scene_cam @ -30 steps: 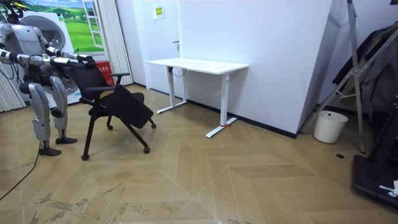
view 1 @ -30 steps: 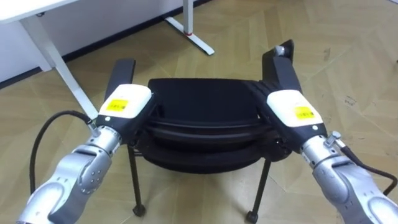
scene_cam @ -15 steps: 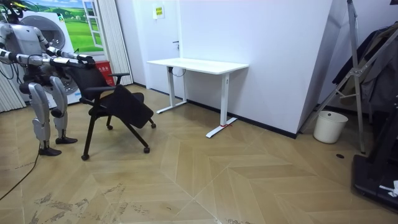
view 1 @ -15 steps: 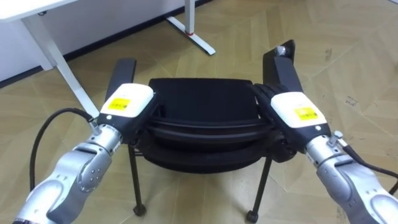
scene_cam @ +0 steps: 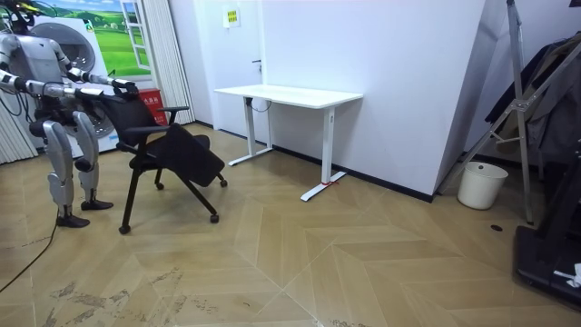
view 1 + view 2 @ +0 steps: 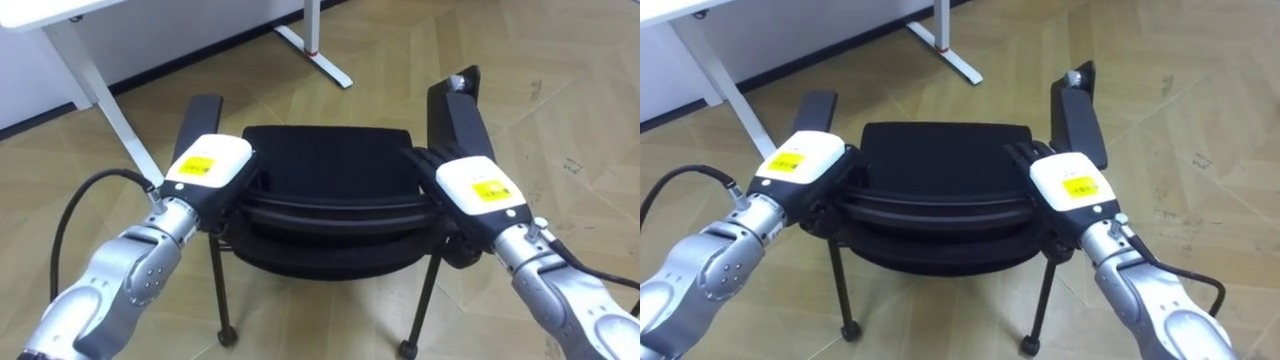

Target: Push chair

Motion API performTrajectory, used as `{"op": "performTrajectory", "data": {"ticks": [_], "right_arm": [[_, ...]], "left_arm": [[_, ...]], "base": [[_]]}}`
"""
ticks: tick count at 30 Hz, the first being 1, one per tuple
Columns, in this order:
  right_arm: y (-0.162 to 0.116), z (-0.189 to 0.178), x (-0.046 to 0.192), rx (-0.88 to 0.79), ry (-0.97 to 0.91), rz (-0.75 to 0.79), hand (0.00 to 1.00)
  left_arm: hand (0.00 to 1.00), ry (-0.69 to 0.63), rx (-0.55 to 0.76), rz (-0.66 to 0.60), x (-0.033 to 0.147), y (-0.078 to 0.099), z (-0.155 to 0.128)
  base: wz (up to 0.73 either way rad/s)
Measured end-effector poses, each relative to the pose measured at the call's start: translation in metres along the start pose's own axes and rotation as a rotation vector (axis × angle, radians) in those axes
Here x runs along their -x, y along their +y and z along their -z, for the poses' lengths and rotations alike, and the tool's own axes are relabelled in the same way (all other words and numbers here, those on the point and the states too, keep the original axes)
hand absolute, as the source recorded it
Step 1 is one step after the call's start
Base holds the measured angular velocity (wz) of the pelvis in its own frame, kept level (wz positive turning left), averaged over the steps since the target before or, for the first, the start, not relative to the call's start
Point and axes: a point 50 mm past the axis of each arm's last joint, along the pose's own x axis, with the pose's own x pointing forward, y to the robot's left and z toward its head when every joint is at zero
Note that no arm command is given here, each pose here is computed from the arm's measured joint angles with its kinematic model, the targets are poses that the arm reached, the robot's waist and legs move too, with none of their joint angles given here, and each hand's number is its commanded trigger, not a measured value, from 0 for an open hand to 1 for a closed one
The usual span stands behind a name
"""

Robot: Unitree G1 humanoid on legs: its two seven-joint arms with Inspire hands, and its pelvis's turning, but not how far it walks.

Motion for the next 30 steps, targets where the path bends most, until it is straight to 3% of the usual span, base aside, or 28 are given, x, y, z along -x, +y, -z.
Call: {"op": "performTrajectory", "data": {"ticks": [10,30], "right_arm": [[0.001,0.004,0.001,0.026,0.01,-0.017,0.0],[0.003,0.009,-0.022,0.112,0.039,-0.054,0.0]], "left_arm": [[1.0,-0.012,-0.005,0.018,0.0,0.001,-0.004],[1.0,0.009,-0.015,0.053,-0.009,0.005,-0.007]], "base": [[0.02],[0.02]]}}
